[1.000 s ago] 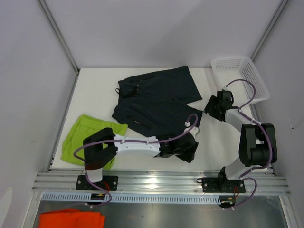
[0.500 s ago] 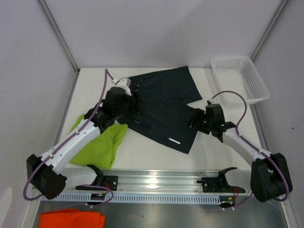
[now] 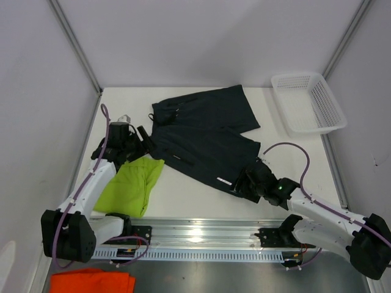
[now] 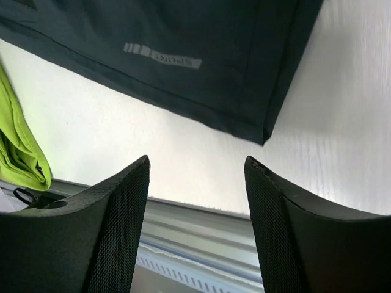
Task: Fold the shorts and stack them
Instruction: Flatten the shorts out, then fold the shorts
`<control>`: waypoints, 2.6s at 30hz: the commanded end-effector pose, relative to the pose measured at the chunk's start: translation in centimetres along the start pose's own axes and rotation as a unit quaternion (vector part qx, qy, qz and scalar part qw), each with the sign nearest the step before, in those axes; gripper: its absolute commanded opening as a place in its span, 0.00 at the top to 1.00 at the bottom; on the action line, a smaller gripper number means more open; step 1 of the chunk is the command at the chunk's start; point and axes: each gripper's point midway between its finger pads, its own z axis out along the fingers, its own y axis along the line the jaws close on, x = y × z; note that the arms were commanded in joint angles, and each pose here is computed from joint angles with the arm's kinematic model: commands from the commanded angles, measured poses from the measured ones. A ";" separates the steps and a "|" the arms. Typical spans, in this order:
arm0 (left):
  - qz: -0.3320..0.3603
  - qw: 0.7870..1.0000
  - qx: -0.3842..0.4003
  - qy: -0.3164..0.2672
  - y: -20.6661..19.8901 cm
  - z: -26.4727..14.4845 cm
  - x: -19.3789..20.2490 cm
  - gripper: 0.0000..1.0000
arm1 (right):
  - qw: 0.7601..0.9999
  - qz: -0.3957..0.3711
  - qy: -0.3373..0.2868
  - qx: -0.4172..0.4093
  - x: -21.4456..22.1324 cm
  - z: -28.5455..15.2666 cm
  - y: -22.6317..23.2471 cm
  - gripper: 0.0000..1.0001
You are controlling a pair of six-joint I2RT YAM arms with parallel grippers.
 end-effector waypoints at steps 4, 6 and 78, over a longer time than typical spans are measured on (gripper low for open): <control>-0.030 0.999 0.010 -0.034 0.8 -0.3 -1.2 0.23 | 0.992 0.105 -0.030 0.067 1.4 0.1 -1.4 0.35; -0.034 0.999 0.008 -0.037 1.0 -0.3 -1.4 0.23 | 0.985 0.137 -0.052 0.090 1.1 0.2 -1.9 0.36; -0.132 0.991 0.003 -0.010 2.9 10.3 2.0 0.50 | 0.934 0.273 -0.166 0.157 -4.1 1.3 -6.9 1.00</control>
